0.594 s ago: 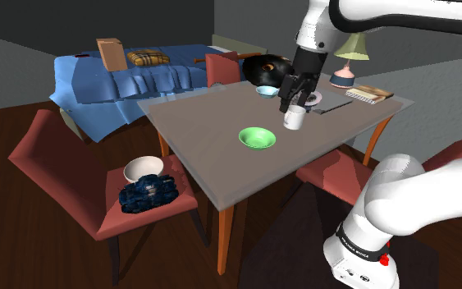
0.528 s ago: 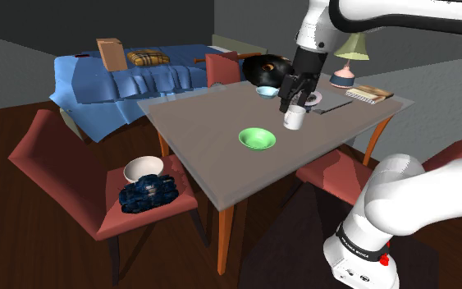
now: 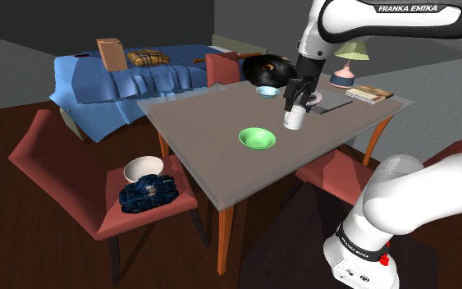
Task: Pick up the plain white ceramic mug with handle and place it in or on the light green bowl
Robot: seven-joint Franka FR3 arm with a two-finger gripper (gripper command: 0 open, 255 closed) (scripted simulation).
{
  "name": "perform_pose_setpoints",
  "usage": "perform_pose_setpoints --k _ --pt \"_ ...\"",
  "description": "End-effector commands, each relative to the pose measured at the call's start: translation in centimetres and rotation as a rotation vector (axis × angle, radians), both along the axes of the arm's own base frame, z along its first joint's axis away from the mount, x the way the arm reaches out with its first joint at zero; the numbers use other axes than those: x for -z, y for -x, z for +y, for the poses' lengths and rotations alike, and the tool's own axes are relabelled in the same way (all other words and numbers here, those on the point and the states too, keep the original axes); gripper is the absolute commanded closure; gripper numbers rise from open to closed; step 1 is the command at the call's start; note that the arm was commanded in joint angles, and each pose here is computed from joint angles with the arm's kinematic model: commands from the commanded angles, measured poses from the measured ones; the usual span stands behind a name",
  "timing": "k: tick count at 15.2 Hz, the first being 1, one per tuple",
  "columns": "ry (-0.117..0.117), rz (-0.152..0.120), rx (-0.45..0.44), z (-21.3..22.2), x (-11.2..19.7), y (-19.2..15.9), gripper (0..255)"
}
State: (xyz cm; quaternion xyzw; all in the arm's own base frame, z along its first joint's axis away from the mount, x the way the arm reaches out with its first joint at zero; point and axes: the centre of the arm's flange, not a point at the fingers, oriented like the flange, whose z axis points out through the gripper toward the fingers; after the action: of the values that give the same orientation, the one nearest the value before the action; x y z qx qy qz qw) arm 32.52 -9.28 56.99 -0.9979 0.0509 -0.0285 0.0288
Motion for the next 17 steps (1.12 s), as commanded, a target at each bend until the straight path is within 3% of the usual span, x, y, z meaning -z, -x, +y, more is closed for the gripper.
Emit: perform_pose_setpoints --k 1,17 --pt "0.004 0.004 -0.008 -2.2 1.0 -0.7 0" --pt "0.03 0.041 -0.061 -20.9 8.1 -7.2 0"
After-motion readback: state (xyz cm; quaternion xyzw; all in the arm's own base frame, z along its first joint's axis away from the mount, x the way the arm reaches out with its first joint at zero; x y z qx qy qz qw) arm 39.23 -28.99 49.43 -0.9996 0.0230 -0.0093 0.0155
